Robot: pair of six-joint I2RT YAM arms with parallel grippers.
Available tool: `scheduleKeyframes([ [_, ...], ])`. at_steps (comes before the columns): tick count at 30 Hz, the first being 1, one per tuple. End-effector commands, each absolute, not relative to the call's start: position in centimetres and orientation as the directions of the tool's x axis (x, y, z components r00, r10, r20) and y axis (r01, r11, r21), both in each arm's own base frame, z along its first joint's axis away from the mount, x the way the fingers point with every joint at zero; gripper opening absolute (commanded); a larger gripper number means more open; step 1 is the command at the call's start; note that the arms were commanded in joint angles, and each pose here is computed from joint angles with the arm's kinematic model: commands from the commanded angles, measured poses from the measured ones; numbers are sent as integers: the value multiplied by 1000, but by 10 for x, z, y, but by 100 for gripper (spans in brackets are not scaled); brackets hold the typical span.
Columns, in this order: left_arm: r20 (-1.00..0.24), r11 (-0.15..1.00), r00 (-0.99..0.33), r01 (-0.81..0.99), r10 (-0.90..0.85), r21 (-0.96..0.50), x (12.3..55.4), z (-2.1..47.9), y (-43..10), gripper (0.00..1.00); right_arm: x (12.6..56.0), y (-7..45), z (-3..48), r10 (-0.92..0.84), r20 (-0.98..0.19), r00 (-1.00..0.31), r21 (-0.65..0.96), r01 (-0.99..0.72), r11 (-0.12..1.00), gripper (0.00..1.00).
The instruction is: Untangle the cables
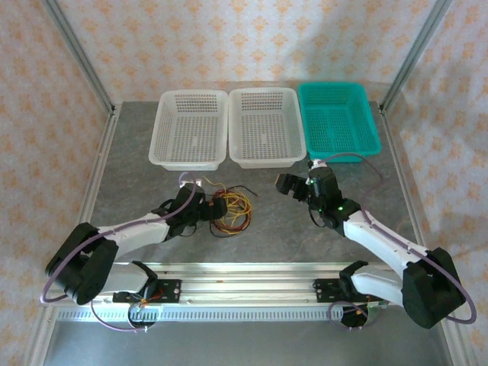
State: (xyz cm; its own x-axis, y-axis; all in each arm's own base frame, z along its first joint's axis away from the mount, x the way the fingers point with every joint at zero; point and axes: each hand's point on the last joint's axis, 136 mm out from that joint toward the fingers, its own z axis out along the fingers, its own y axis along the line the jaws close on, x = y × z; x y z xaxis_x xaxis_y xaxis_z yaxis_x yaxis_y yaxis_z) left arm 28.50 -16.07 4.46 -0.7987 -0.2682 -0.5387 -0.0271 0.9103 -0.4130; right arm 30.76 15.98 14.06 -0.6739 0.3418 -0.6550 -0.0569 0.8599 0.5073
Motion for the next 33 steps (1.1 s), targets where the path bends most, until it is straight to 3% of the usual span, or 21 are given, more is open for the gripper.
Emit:
scheduleKeyframes([
  [1,-557,889,-780,2,-285,-458,296,57,-180,99,308,155,144,367,-663,-653,506,-30,862,100],
  [19,-562,767,-811,256,-161,-588,291,80,-316,99,301,100,135,485,-674,-557,440,225,869,100],
  [28,-667,850,-710,190,-226,-491,298,108,-273,99,293,104,135,419,-658,-626,412,166,896,98],
  [33,-715,882,-649,144,-258,-449,297,132,-246,99,285,130,139,320,-629,-708,425,31,905,88],
])
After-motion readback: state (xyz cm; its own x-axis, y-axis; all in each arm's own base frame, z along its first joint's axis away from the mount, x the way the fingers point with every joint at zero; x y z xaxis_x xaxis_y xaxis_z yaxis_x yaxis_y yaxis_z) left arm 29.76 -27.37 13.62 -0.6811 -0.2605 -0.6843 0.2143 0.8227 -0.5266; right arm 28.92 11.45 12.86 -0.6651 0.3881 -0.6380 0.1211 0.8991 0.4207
